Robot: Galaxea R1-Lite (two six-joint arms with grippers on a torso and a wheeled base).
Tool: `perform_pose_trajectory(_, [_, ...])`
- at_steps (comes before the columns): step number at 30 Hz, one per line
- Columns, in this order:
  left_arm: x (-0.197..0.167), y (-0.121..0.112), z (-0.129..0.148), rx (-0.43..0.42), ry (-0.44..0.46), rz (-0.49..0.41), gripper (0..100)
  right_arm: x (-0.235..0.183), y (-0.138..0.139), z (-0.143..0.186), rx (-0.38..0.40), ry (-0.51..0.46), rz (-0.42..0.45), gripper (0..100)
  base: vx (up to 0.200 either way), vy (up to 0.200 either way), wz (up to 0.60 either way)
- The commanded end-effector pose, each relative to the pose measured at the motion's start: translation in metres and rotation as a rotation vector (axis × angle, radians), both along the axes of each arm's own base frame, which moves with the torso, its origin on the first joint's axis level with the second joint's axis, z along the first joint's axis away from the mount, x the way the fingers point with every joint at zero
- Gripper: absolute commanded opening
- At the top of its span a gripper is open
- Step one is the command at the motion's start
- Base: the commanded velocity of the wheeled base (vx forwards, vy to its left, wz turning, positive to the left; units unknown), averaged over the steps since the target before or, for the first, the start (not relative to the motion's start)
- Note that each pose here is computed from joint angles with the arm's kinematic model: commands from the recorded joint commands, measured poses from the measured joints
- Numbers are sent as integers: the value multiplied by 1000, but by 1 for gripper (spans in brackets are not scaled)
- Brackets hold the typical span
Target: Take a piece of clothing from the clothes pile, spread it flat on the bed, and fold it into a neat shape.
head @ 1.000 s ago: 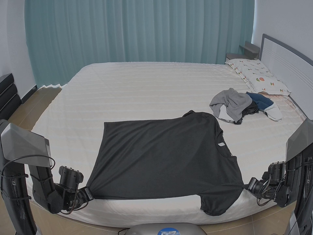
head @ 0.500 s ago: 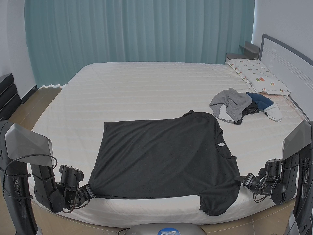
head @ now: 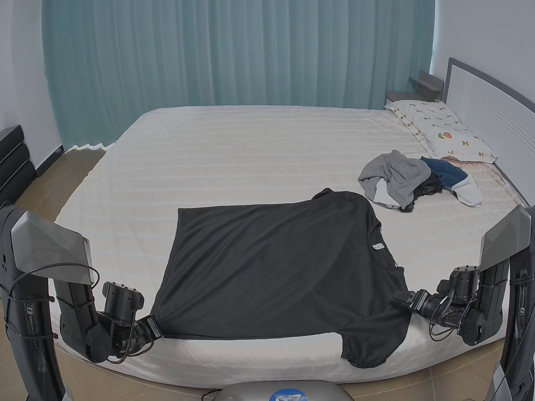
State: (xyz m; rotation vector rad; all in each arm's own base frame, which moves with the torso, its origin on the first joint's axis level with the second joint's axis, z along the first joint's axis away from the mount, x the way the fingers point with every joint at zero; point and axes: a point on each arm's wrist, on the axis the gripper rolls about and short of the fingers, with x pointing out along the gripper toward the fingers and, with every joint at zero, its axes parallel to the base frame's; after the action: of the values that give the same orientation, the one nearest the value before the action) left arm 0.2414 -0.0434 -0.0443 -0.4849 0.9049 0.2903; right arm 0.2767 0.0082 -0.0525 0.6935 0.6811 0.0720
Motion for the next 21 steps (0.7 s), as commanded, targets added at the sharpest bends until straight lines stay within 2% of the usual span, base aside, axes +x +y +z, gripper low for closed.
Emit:
perform_pose_trajectory(1, [0, 0, 0, 0, 0, 1, 0, 10, 1, -5, -4, -24, 4, 0, 0, 0, 0])
perform_pose_trajectory(10, [3, -1, 2, -21, -37, 19, 0, 35, -3, -3, -5, -118, -9, 0, 0, 0, 0])
perform_pose_trajectory(18, [5, -1, -2, -32, -41, 33, 0, 33, -2, -5, -8, -105, -5, 0, 0, 0, 0])
perform_pose_trajectory(19, [5, -1, -2, -31, -38, 33, 0, 33, -3, -5, -7, -107, -5, 100, 0, 0, 0])
perform_pose_trajectory(21, [4, -1, -3, -31, -37, 33, 0, 33, -4, -3, -7, -112, -8, 100, 0, 0, 0])
